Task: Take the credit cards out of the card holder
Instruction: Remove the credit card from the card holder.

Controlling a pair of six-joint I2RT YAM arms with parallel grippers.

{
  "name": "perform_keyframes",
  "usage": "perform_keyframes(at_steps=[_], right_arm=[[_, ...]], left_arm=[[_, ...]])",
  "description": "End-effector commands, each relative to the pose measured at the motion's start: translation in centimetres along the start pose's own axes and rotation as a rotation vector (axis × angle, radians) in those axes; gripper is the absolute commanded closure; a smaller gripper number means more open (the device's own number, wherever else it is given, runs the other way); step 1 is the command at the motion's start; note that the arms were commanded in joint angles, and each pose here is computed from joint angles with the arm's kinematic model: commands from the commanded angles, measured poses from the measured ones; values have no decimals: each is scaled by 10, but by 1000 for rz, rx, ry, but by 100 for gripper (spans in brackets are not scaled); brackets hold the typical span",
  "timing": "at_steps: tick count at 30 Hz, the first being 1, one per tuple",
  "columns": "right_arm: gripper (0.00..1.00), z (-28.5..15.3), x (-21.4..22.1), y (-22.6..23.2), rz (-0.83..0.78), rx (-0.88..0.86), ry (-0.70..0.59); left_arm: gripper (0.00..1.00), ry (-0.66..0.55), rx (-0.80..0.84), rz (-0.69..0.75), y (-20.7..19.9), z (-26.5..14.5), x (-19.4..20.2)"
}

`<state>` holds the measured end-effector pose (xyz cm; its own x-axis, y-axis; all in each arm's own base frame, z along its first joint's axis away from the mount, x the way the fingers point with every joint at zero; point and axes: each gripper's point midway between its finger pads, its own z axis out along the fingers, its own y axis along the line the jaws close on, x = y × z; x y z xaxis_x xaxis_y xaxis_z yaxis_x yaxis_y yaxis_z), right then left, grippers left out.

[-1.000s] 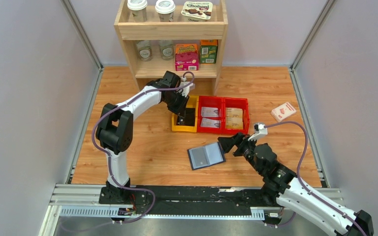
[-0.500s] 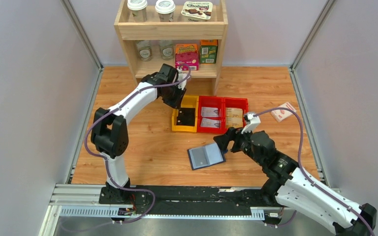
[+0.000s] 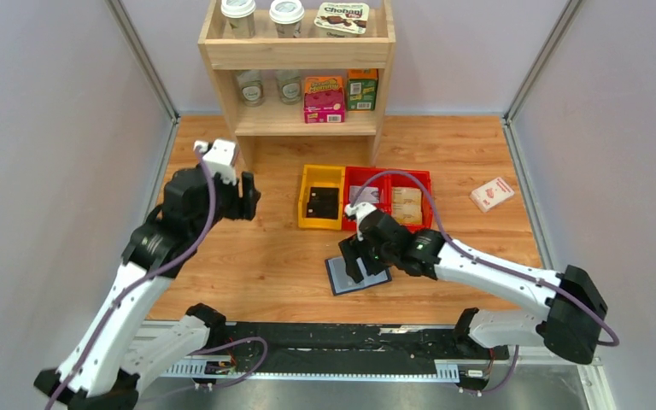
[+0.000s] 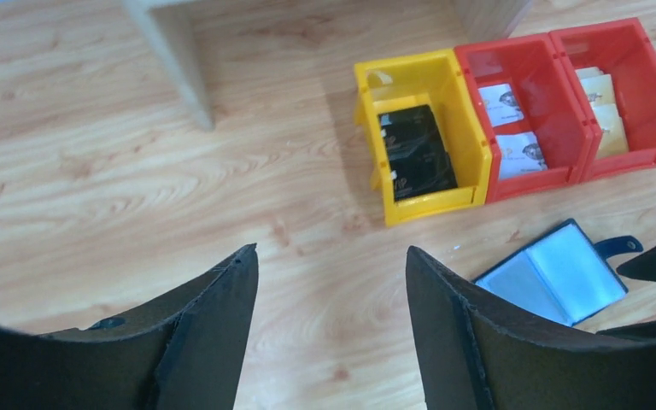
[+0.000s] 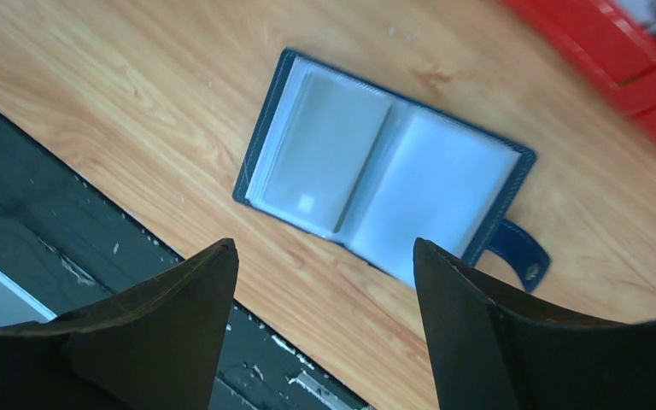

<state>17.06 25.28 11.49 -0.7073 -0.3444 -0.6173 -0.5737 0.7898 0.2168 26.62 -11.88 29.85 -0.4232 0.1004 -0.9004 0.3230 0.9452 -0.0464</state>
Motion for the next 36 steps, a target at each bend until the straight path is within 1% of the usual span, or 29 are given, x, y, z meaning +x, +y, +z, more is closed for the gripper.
perform_keyframes(at_steps=[1, 2, 3, 7, 15, 21, 36], right_arm=[[22, 7, 1, 17, -121, 40, 77], [22, 12, 6, 19, -137, 59, 106], [22, 17, 9, 20, -154, 83, 127], [22, 36, 25, 19, -208, 153, 228], [23, 53, 42, 19, -235, 186, 322], [23, 61, 48, 17, -241, 203, 352], [22, 62, 37, 25, -229, 182, 322]], left_arm=[[28, -44, -94, -114, 19, -19, 36], [28, -18, -102, -130, 20, -17, 53], [27, -20, -104, -138, 21, -20, 63], [27, -21, -124, -172, 26, -25, 84], [27, 9, -106, -178, 23, -20, 96], [27, 48, -92, -175, 18, -13, 101], [27, 33, -73, -170, 16, -14, 99]])
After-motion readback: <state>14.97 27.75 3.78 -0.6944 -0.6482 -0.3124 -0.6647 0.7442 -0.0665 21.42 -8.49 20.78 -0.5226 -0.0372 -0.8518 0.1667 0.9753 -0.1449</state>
